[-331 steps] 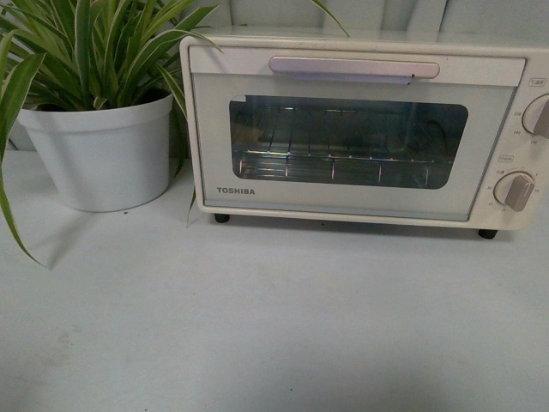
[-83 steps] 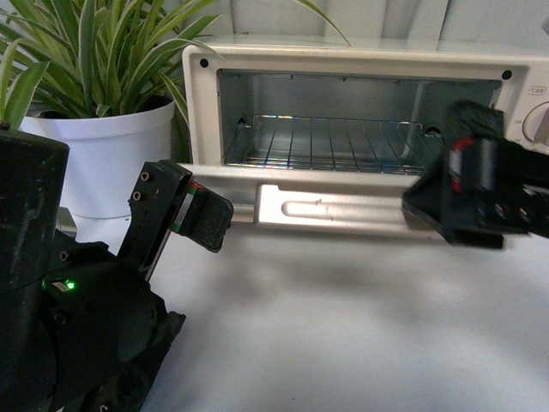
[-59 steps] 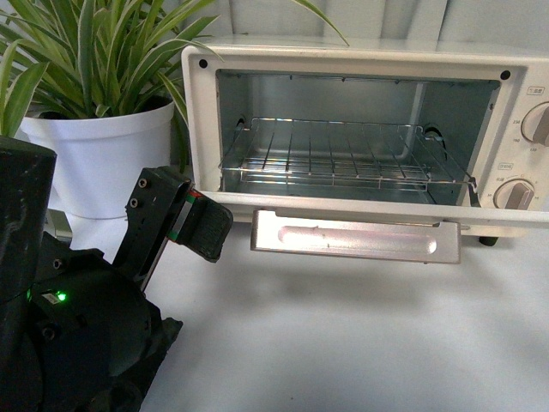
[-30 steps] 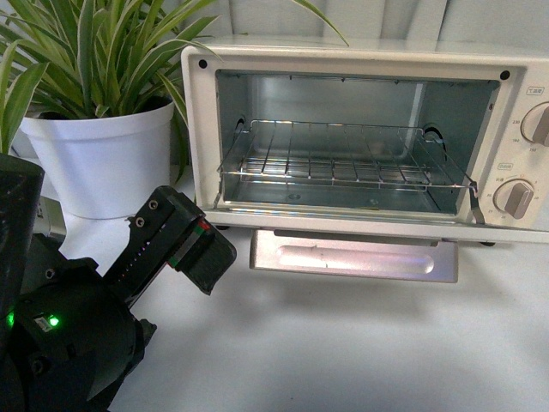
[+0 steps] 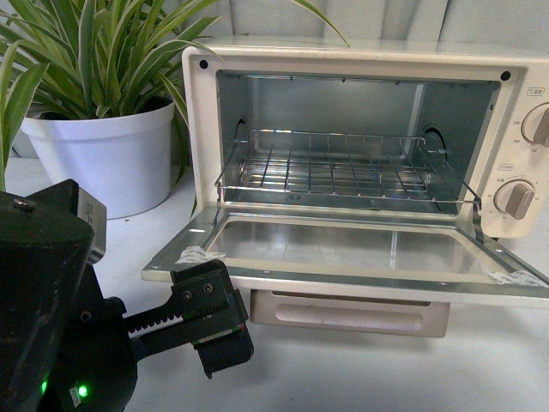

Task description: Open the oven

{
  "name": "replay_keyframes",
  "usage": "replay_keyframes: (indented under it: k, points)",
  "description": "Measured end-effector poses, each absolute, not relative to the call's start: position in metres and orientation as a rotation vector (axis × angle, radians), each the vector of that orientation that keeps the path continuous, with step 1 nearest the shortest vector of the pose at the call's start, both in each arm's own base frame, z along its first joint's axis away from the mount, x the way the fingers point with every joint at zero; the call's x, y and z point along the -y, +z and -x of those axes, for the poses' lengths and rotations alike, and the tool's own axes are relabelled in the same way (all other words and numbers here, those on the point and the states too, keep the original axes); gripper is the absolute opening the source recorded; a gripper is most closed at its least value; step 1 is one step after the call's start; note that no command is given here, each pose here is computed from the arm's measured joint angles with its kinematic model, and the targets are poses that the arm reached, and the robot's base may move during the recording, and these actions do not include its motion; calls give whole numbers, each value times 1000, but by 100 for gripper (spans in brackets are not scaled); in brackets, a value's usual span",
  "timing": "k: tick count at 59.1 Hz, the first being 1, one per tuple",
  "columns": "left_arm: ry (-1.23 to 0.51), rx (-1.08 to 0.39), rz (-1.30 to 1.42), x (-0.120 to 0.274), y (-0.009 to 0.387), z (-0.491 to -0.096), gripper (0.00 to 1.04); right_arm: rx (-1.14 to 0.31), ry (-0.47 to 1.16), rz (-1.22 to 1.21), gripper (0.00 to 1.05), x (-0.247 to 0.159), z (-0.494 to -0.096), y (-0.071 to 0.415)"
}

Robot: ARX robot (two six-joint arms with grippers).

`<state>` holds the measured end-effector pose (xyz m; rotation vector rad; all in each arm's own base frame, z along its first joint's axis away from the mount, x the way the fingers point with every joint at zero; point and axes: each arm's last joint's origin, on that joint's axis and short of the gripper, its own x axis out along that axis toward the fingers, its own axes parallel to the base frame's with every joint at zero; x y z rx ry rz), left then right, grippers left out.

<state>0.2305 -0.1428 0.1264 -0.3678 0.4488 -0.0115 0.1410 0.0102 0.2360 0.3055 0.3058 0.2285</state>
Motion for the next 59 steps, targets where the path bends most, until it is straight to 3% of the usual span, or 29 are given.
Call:
replay_keyframes:
  k: [31, 59]
  points:
    - [-44, -448, -53, 151, 122, -224, 98, -310, 222, -326, 95, -6, -142, 235]
    - [-84, -418, -216, 145, 130, -214, 98, -316, 223, -319, 95, -4, -143, 234]
